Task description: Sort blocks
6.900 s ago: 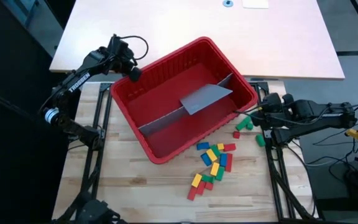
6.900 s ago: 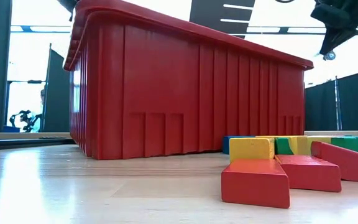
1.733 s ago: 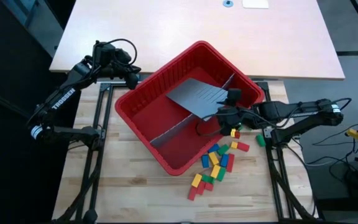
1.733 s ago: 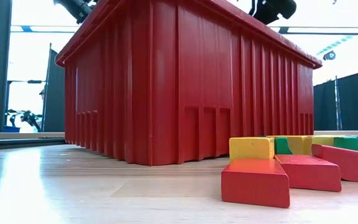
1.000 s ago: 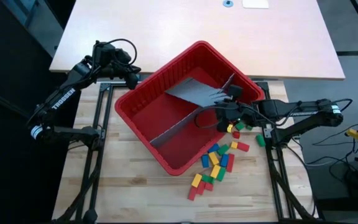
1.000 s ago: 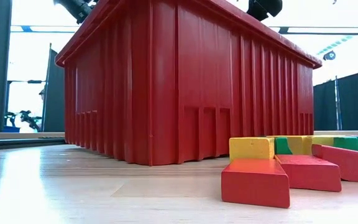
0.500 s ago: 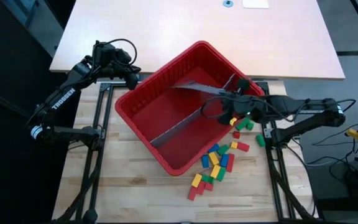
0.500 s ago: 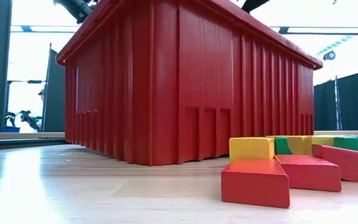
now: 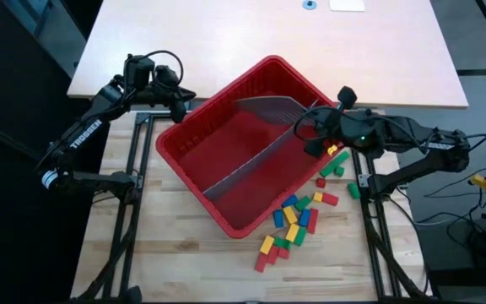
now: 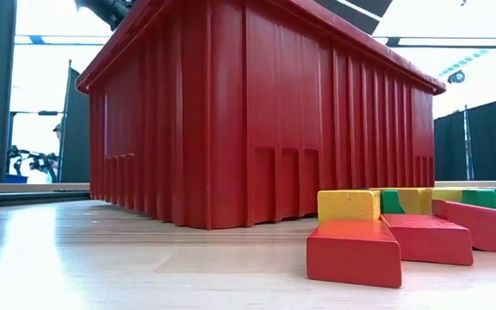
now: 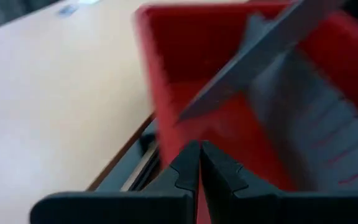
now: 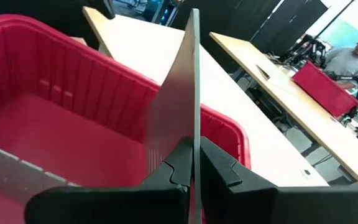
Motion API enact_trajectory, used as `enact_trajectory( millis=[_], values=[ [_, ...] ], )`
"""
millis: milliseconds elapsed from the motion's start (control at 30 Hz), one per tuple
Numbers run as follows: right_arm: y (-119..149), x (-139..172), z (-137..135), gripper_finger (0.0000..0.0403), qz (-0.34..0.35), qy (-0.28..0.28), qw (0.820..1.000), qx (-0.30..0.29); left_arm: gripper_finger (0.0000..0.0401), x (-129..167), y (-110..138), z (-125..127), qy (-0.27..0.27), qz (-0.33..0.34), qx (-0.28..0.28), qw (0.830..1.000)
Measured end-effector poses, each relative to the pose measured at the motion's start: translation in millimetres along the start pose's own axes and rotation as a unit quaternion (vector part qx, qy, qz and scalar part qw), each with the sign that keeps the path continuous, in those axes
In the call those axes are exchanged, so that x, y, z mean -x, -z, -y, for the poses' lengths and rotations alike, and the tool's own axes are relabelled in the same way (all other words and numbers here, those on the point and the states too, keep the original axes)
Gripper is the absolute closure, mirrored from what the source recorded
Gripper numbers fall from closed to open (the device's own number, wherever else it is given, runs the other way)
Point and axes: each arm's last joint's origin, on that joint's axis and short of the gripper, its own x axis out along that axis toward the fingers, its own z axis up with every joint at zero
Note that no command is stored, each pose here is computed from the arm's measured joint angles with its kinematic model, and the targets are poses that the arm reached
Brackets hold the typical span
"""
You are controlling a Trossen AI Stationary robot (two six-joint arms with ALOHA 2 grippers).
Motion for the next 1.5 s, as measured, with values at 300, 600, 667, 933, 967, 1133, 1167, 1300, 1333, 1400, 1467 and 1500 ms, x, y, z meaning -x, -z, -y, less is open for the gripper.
enact_trajectory(
  millis=[300,600,667,933,967,1133,1167,1300,1333,1400,1467,1500],
  values=[
    [-1,1,1,0.0402,0.001,0.003,1.0,-0.001,0.0308,-11,-16,12,0.051,0.069,-0.048,0.995],
    [-3,1,1,0.0403,0.01,0.004,1.0,-0.012,0.0157,-51,-15,15,0.081,0.063,-0.054,0.993],
    [-4,2,3,0.0403,0.012,0.004,1.0,-0.02,0.0138,-60,-15,16,0.087,0.063,-0.057,0.993],
    [-13,9,11,0.0403,0.029,0.007,0.999,-0.043,0.014,-87,-18,14,0.095,0.094,-0.075,0.988],
    [-14,10,12,0.0403,0.031,0.007,0.999,-0.045,0.0141,-90,-18,13,0.094,0.097,-0.076,0.988],
    [-17,13,16,0.0403,0.037,0.007,0.998,-0.052,0.0143,-103,-17,10,0.094,0.109,-0.081,0.986],
    [-17,13,16,0.0403,0.038,0.007,0.998,-0.056,0.0143,-105,-17,9,0.098,0.111,-0.081,0.986],
    [-20,16,19,0.0403,0.046,0.008,0.997,-0.066,0.0143,-114,-16,12,0.113,0.118,-0.086,0.983],
    [-21,16,20,0.0403,0.048,0.008,0.997,-0.068,0.0143,-115,-17,13,0.115,0.121,-0.089,0.982],
    [-23,17,21,0.0403,0.051,0.009,0.996,-0.071,0.0143,-118,-18,16,0.118,0.129,-0.094,0.98],
    [-25,18,22,0.0403,0.054,0.009,0.996,-0.073,0.0143,-122,-18,17,0.12,0.133,-0.097,0.979],
    [-26,18,23,0.0403,0.055,0.009,0.996,-0.074,0.0143,-124,-18,17,0.12,0.136,-0.099,0.978]
  ],
)
